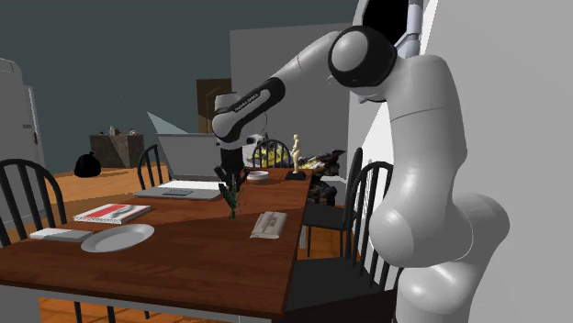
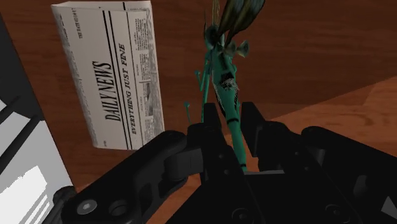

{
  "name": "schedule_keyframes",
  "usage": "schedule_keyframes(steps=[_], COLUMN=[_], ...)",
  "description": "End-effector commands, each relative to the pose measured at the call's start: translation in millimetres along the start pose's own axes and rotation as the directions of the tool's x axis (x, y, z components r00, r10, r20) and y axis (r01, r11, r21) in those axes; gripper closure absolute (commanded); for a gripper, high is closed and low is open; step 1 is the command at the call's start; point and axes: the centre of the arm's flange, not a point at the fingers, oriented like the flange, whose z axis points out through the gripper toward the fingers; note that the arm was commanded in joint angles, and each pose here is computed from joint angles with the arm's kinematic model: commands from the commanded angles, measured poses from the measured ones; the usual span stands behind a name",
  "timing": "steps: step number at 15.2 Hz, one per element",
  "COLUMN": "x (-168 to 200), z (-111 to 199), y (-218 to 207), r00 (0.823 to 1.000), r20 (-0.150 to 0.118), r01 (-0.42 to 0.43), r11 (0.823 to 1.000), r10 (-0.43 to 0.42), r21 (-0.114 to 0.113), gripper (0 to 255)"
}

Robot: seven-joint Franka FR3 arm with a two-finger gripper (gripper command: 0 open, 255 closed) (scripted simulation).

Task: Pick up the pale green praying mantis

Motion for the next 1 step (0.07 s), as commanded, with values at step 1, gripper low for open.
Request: schedule_keyframes(steps=[1], x=[0.6], z=[-3.2], y=[-0.1], r00=[1.000], r20=[0.000], r01=[0.000], r11=[1.000], r10=[0.000], r21=[0.000], gripper=[255])
